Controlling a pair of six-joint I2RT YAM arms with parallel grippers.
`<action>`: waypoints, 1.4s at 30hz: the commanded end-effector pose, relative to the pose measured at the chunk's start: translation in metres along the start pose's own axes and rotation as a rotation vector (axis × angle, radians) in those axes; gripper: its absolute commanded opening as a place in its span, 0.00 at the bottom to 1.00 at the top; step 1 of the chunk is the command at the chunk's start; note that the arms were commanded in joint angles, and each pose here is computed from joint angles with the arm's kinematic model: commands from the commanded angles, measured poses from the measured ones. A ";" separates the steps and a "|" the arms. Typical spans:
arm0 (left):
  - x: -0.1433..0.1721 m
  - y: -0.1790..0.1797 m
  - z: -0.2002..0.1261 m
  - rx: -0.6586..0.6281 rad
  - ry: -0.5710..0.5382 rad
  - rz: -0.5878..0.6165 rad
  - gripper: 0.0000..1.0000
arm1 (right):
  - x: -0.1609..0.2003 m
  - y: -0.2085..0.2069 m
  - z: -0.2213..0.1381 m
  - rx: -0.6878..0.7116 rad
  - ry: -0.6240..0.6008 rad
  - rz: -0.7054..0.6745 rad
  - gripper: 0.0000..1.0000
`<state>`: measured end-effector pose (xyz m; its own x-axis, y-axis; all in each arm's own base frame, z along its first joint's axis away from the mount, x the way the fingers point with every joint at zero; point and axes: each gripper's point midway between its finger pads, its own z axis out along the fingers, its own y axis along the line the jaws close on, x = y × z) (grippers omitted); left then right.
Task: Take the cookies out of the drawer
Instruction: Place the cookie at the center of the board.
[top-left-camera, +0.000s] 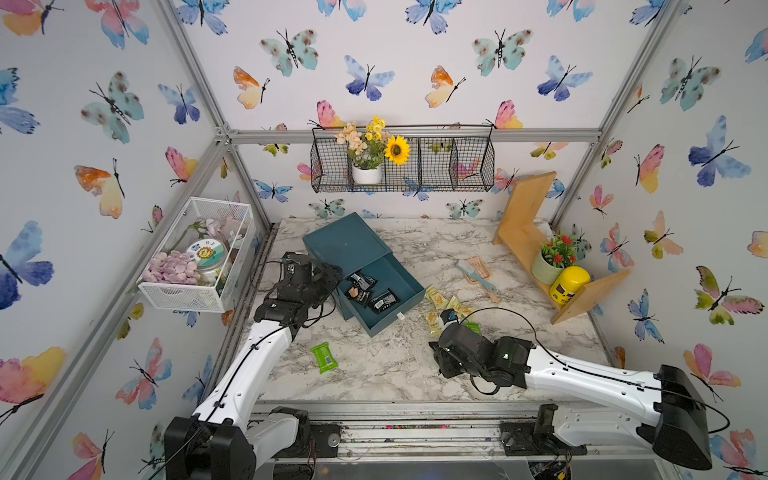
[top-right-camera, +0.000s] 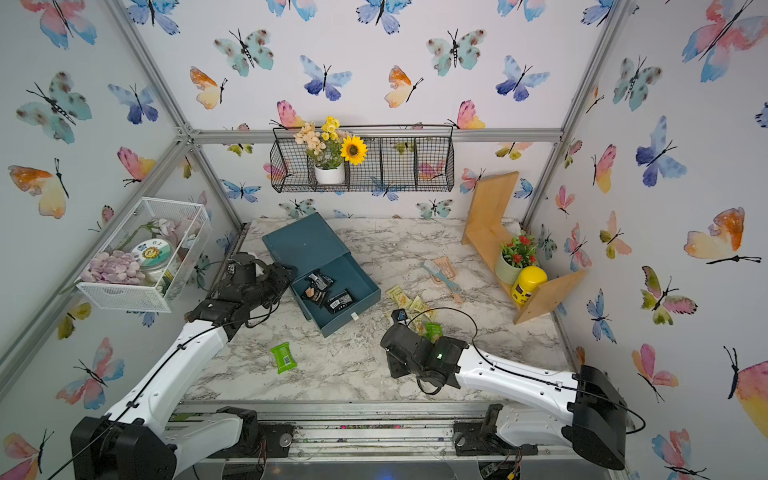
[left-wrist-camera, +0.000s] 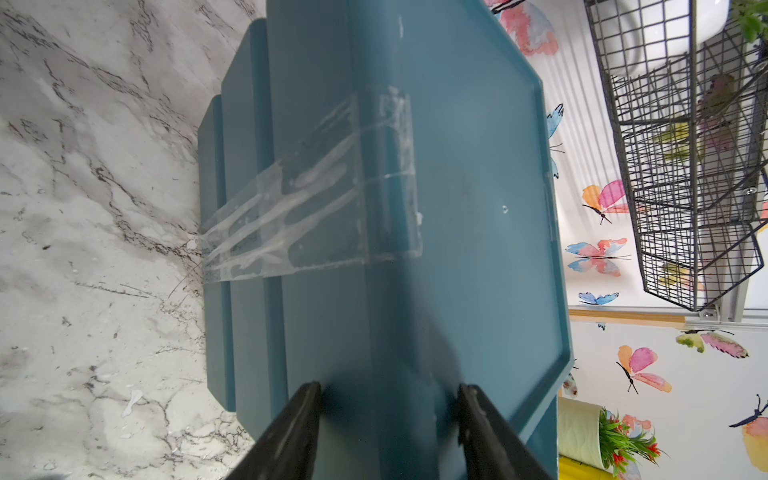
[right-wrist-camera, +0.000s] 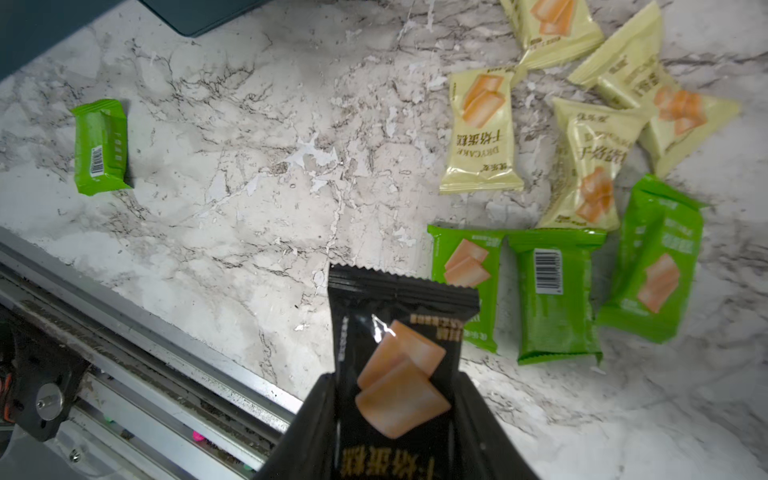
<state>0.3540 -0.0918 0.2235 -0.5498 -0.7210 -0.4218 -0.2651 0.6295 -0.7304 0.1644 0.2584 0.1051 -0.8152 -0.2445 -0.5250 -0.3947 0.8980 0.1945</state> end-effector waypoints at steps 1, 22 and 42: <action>0.011 0.020 0.005 -0.058 0.041 -0.006 0.56 | -0.002 0.019 0.018 -0.069 -0.018 0.070 0.29; 0.011 0.020 0.001 -0.056 0.029 -0.004 0.56 | 0.020 0.001 0.075 0.093 0.039 0.059 0.50; 0.011 0.016 0.000 -0.036 0.034 -0.002 0.56 | -0.154 0.078 -0.087 -0.085 -0.297 -0.593 0.60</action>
<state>0.3538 -0.0914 0.2235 -0.5452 -0.7223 -0.4255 -0.2588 0.6278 -0.7341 0.2144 0.3319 0.2785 -0.4295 -0.3575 -0.8293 -0.6840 0.7284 0.0402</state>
